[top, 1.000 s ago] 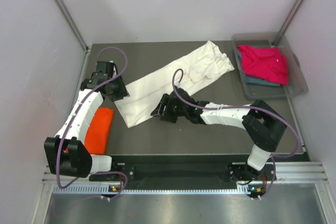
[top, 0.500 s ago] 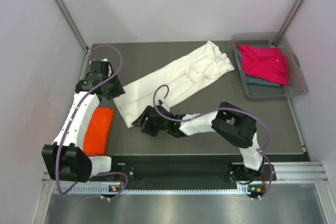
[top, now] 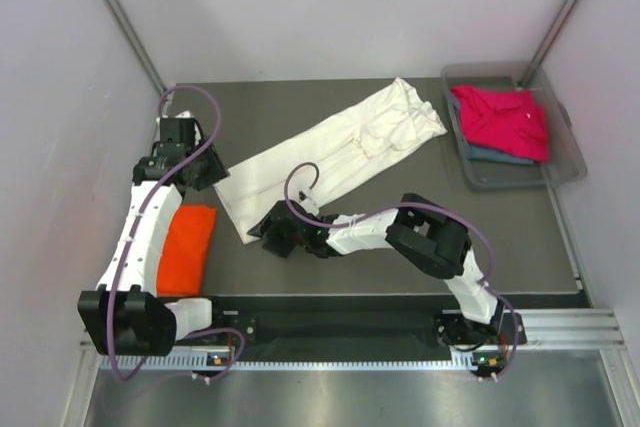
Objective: Fold and stack the t-shirts
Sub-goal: Fold the tshirt
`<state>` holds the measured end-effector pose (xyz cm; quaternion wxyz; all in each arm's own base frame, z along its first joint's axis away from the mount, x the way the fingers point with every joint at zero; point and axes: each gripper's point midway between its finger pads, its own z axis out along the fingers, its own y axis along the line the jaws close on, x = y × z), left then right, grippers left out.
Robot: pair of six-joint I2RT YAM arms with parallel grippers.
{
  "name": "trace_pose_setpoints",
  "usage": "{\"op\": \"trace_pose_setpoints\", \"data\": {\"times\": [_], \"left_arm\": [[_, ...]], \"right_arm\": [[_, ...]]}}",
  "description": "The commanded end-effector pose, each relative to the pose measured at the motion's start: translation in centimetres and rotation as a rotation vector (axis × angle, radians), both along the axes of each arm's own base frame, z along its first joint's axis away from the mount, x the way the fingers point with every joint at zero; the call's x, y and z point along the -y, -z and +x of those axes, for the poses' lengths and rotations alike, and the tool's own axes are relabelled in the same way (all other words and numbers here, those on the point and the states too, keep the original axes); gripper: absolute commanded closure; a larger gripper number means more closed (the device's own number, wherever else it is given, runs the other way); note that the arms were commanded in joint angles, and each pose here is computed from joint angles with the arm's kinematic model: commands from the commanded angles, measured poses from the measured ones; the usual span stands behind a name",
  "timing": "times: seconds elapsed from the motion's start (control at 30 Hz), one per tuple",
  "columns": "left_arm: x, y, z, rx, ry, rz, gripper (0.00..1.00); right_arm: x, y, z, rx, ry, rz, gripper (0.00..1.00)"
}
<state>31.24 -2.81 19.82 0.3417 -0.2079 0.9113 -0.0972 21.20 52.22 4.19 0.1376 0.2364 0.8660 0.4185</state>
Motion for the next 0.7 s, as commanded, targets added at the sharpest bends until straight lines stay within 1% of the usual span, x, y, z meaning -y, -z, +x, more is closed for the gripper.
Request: {"op": "trace_pose_setpoints", "data": {"times": [0.0, 0.07, 0.17, 0.2, 0.27, 0.3, 0.33, 0.37, 0.4, 0.43, 0.47, 0.5, 0.53, 0.6, 0.63, 0.67], "left_arm": [[-0.2, -1.0, 0.0, 0.036, -0.015, -0.009, 0.61], [-0.2, -1.2, 0.0, 0.044, -0.022, -0.009, 0.61], [-0.5, -1.6, 0.0, 0.054, -0.033, -0.001, 0.61], [-0.4, -1.7, -0.1, 0.055, -0.03, 0.0, 0.61], [-1.3, -1.5, -0.6, 0.03, -0.055, 0.002, 0.61], [-1.3, -1.5, -0.7, 0.029, -0.055, 0.005, 0.61], [-1.9, -1.5, -0.8, 0.032, -0.074, 0.031, 0.61], [-1.9, -1.5, -0.9, 0.033, -0.069, 0.034, 0.61], [-1.9, -1.4, -1.1, 0.027, -0.066, 0.034, 0.61], [-2.0, -1.3, -1.3, 0.022, -0.059, 0.04, 0.61], [-2.0, -1.1, -1.6, 0.015, -0.053, 0.043, 0.61], [-1.8, -1.1, -1.6, 0.021, -0.042, 0.044, 0.6], [-1.3, -1.1, -1.7, 0.028, -0.01, 0.027, 0.6], [-0.9, -0.7, -2.0, 0.02, 0.014, 0.017, 0.57], [-0.7, -0.6, -2.1, 0.022, 0.03, 0.011, 0.55], [-0.5, -0.2, -2.2, 0.013, 0.037, 0.004, 0.53]], "right_arm": [[-0.8, 1.1, 0.0, -0.028, 0.042, -0.041, 0.42], [-1.0, 2.1, 0.0, -0.045, 0.046, -0.071, 0.43], [-0.4, 3.9, -0.2, -0.084, 0.057, -0.119, 0.56], [-0.1, 4.2, -0.3, -0.091, 0.059, -0.126, 0.69], [1.4, 5.0, -0.7, -0.106, 0.062, -0.151, 0.81], [1.9, 4.3, -0.6, -0.094, 0.059, -0.148, 0.96], [3.0, 5.0, -0.6, -0.072, 0.033, -0.172, 1.0], [3.3, 4.7, -0.8, -0.061, 0.001, -0.177, 1.0], [3.6, 3.5, -0.9, -0.033, -0.027, -0.171, 1.0], [5.0, 4.2, -1.6, 0.002, -0.082, -0.225, 1.0], [5.6, 3.9, -2.2, 0.015, -0.129, -0.234, 1.0], [6.0, 2.1, -2.5, 0.043, -0.161, -0.225, 1.0], [7.8, 2.9, -3.3, 0.067, -0.211, -0.283, 1.0], [9.8, 2.1, -4.9, 0.091, -0.284, -0.295, 1.0], [11.2, 2.3, -5.7, 0.11, -0.343, -0.34, 1.0], [11.9, 2.2, -6.3, 0.124, -0.386, -0.346, 1.0]]}}
